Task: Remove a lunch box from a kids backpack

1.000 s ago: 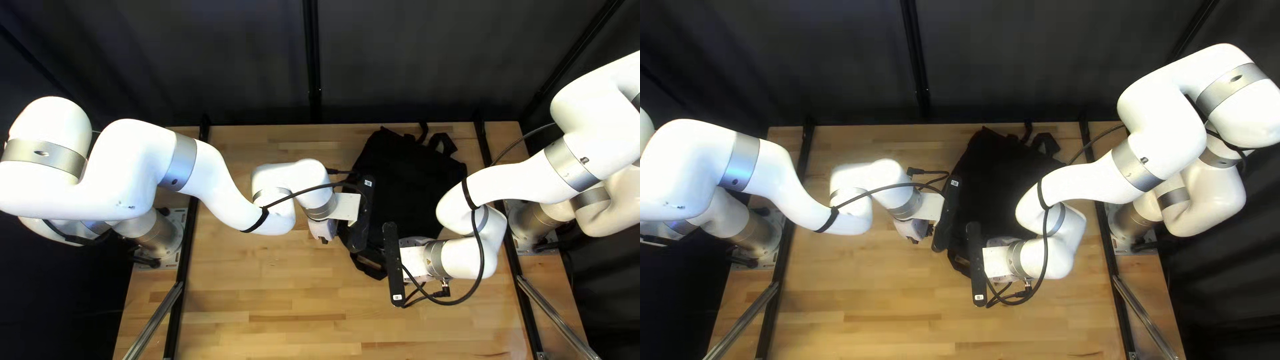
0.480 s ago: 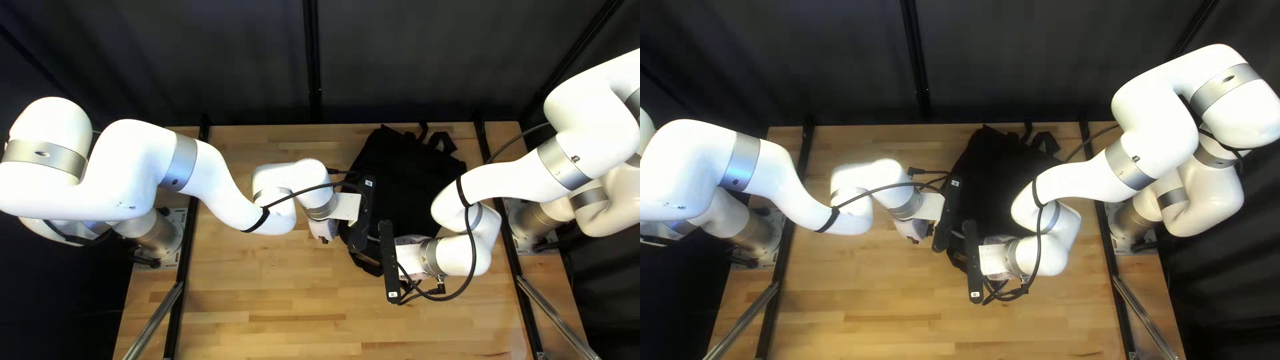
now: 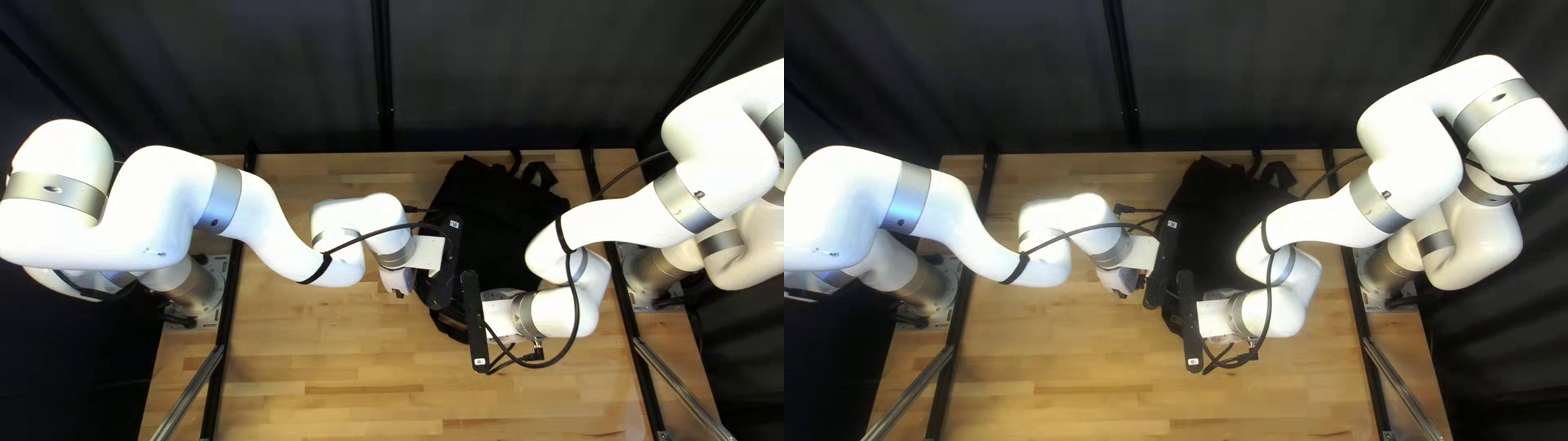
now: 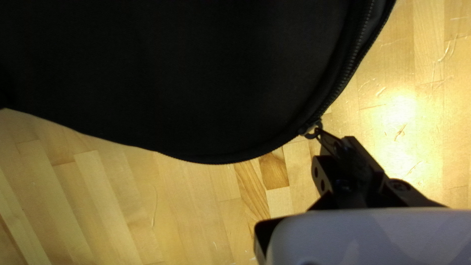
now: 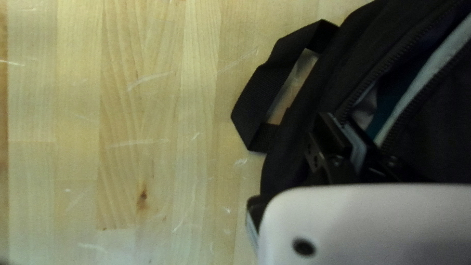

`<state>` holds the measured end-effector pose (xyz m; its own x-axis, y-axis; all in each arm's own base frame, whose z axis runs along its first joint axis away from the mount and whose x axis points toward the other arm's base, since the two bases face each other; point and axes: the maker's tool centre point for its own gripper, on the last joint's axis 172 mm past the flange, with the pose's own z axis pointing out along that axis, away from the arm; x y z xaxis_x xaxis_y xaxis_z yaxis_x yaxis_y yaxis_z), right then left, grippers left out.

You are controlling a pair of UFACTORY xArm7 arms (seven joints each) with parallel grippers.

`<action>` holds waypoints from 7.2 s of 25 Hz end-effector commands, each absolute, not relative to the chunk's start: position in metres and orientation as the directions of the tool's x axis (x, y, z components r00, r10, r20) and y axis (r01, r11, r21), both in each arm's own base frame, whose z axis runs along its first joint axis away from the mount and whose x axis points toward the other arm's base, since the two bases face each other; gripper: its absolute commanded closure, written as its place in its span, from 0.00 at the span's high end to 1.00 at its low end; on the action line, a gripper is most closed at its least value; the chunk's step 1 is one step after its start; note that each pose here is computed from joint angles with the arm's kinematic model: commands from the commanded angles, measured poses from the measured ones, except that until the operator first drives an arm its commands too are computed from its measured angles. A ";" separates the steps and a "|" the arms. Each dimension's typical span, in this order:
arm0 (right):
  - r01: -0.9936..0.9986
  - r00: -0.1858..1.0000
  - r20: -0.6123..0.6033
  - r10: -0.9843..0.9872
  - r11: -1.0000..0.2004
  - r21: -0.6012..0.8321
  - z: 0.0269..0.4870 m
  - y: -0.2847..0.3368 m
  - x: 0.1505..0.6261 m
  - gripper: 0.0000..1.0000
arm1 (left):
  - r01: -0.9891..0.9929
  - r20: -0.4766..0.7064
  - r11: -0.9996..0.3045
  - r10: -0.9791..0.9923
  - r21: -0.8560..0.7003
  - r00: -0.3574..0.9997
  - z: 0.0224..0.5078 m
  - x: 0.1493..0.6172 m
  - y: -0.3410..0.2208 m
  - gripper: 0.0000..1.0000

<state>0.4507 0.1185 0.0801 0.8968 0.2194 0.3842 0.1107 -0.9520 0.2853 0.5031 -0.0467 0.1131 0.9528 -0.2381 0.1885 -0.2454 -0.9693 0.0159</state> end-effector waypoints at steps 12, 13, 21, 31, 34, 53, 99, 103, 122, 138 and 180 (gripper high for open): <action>0.258 0.874 0.334 0.353 -0.919 0.297 0.086 0.177 0.405 0.00 | -0.278 0.200 -0.960 -0.266 0.035 0.943 0.103 0.512 -0.039 0.00; 0.264 0.872 0.331 0.359 -0.917 0.298 0.087 0.178 0.403 0.00 | -0.278 0.201 -0.960 -0.266 0.036 0.943 0.103 0.512 -0.039 0.00; 0.331 0.857 0.303 0.417 -0.896 0.297 0.083 0.193 0.391 0.00 | -0.288 0.210 -0.957 -0.275 0.035 0.938 0.105 0.513 -0.034 0.00; 0.380 0.846 0.273 0.459 -0.877 0.295 0.087 0.213 0.368 0.00 | -0.293 0.216 -0.955 -0.279 0.036 0.936 0.107 0.522 -0.025 0.00; 0.394 0.842 0.265 0.471 -0.870 0.297 0.089 0.218 0.365 0.00 | -0.295 0.218 -0.955 -0.280 0.036 0.935 0.108 0.527 -0.019 0.00; 0.427 0.829 0.251 0.500 -0.855 0.295 0.088 0.218 0.373 0.00 | -0.261 0.267 -0.964 -0.241 0.042 0.933 0.093 0.559 0.024 0.00; 0.183 0.891 0.321 0.322 -0.900 0.395 0.134 0.119 0.468 0.00 | -0.186 0.222 -0.961 -0.231 -0.204 0.947 0.200 0.391 -0.092 1.00; 0.146 0.896 0.331 0.295 -0.901 0.408 0.148 0.108 0.485 0.00 | -0.198 0.151 -0.941 -0.246 -0.276 0.958 0.223 0.392 -0.114 1.00; 0.004 0.928 0.337 0.156 -0.911 0.413 0.138 0.094 0.448 1.00 | -0.184 0.075 -0.907 -0.228 -0.379 0.971 0.255 0.378 -0.133 1.00; 0.103 0.949 0.218 0.229 -0.876 0.472 0.112 0.071 0.408 1.00 | -0.184 0.075 -0.907 -0.228 -0.379 0.971 0.255 0.378 -0.133 1.00; 0.110 0.954 0.179 0.241 -0.835 0.540 0.147 0.047 0.425 0.04 | -0.184 0.075 -0.907 -0.228 -0.379 0.971 0.255 0.378 -0.133 1.00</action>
<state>0.4260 0.0571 0.1406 0.9504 0.2578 0.1742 0.1275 -0.8334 0.5377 0.3780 -0.1334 0.2547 0.9707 -0.2283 0.0754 -0.1839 -0.9070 -0.3788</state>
